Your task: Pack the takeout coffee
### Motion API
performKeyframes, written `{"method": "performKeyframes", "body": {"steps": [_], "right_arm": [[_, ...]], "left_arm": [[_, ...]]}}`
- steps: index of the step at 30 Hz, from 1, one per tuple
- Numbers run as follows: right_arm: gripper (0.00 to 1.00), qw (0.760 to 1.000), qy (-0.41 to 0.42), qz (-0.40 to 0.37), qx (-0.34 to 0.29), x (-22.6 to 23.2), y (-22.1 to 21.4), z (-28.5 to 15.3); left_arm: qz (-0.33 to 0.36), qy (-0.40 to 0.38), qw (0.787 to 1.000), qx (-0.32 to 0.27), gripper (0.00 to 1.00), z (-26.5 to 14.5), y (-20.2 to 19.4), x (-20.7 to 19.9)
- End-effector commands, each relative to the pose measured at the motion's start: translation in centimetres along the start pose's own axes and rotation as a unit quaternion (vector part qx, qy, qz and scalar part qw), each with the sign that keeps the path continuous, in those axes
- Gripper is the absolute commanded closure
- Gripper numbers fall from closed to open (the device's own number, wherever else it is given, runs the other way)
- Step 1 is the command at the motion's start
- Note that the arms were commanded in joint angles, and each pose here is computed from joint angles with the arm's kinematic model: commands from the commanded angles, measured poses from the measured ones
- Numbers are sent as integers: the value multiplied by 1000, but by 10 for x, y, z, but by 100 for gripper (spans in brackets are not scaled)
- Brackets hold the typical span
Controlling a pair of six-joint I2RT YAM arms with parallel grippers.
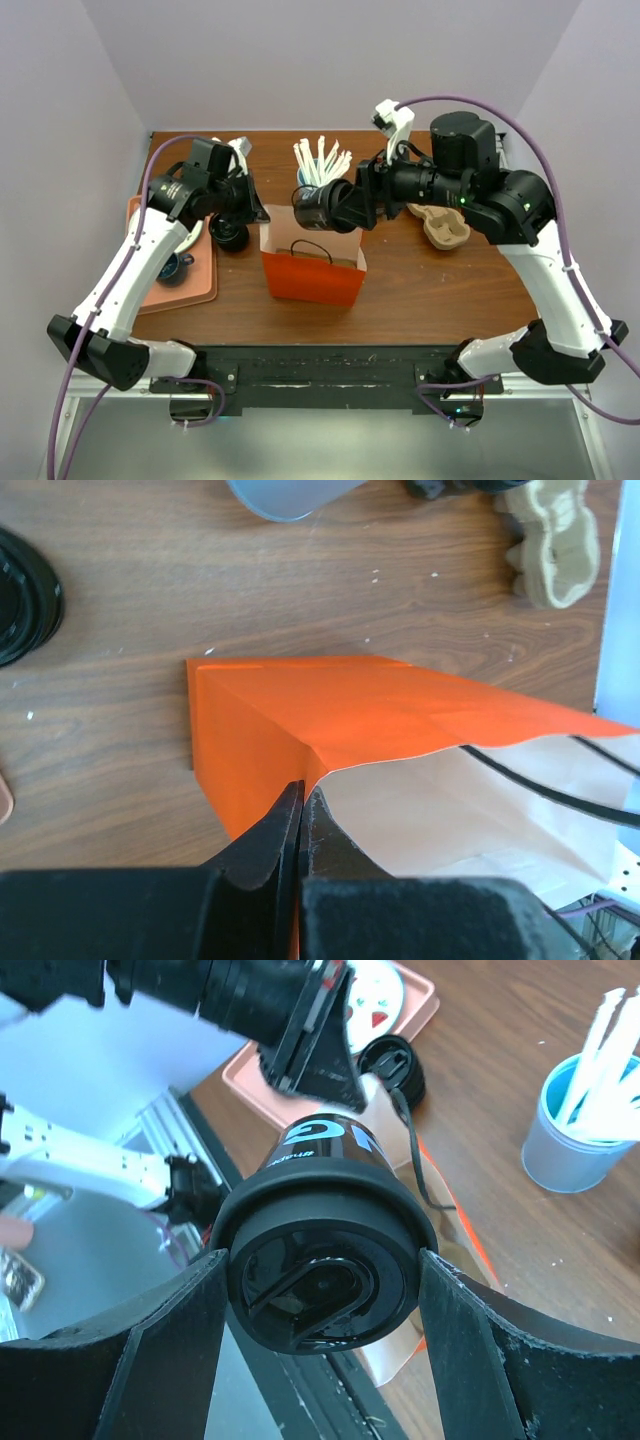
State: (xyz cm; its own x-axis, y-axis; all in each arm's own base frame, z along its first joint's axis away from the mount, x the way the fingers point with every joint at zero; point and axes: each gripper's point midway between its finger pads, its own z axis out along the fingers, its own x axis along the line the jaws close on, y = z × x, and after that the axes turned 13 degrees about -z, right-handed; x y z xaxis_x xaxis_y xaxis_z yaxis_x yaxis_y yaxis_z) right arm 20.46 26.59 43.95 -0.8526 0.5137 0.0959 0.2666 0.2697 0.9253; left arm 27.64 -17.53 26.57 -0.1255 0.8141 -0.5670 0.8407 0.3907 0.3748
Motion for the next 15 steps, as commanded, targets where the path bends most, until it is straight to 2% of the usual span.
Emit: {"method": "performKeyframes", "body": {"steps": [1,11,12,15], "right_arm": [[51,999,10,-45,4,7,-3,1],[51,982,-38,-148,114,26,-57,30],[51,976,-71,-158,131,15,-63,31],[53,966,-100,-180,158,8,-71,32]], "left_arm": [[38,-91,995,-25,100,-19,7,-35],[60,-165,983,-58,100,-28,2,-54],[57,-167,983,-58,100,-30,1,-54],[64,-165,983,-50,100,-27,-7,-52]]}}
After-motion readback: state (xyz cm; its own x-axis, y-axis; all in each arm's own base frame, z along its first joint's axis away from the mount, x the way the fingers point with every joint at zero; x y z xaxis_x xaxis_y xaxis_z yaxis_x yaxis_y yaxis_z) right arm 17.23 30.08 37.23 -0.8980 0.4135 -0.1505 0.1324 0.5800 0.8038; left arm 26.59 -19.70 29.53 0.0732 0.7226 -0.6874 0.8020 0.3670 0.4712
